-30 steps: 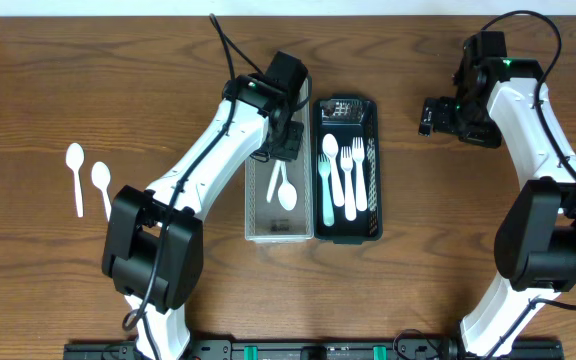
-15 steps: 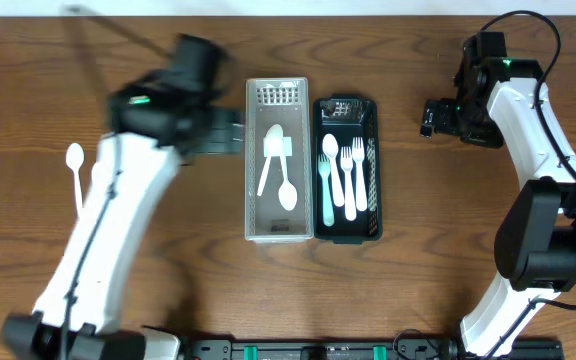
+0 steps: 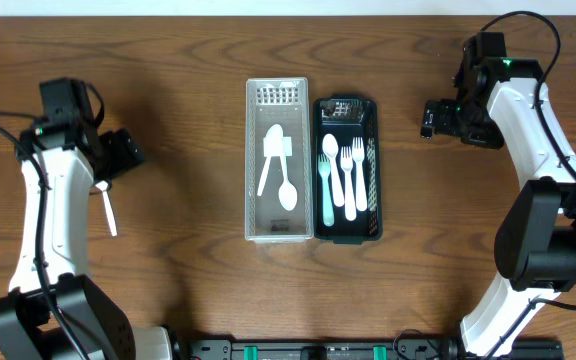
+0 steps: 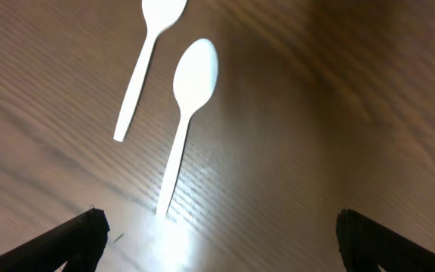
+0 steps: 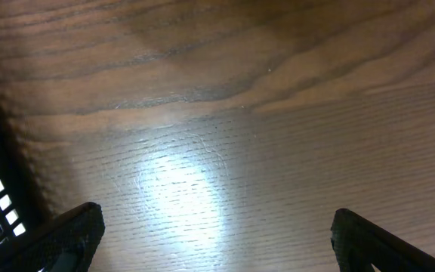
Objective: Pack container
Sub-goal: 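Move the left gripper back and grasp a loose white spoon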
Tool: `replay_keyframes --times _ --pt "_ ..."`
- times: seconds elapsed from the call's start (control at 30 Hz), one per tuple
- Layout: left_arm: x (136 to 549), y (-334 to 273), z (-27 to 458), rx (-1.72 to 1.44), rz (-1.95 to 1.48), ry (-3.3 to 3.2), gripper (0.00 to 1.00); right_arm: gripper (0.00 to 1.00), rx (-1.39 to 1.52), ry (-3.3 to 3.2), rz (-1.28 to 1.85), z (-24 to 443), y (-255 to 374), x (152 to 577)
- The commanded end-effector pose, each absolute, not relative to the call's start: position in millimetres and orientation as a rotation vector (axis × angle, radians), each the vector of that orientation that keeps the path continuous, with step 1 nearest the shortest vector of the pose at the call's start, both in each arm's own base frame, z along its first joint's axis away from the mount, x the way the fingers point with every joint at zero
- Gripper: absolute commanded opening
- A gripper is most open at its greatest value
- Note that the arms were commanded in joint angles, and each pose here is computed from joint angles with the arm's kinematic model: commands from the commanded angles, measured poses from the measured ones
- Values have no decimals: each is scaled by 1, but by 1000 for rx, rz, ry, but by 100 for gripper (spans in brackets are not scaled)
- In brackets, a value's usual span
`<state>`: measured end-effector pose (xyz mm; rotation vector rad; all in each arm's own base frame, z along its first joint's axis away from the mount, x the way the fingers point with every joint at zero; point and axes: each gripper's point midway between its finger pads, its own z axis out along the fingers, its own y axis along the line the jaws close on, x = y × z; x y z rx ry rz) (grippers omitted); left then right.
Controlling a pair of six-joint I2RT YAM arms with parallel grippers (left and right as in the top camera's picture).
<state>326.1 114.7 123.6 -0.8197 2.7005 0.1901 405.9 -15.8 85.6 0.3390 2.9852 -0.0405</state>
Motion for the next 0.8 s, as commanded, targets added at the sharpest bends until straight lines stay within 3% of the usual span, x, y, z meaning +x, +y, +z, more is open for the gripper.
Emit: replay_keyframes --times 0.0,0.4,0.77 --pt "318 116 95 -836 155 2730 98 99 334 3000 -59 82 -19 403" --pt "314 138 36 -923 170 2800 98 99 335 3014 -65 81 -19 400" --pt "328 137 11 -706 14 2863 98 99 336 3017 -72 81 -20 399"
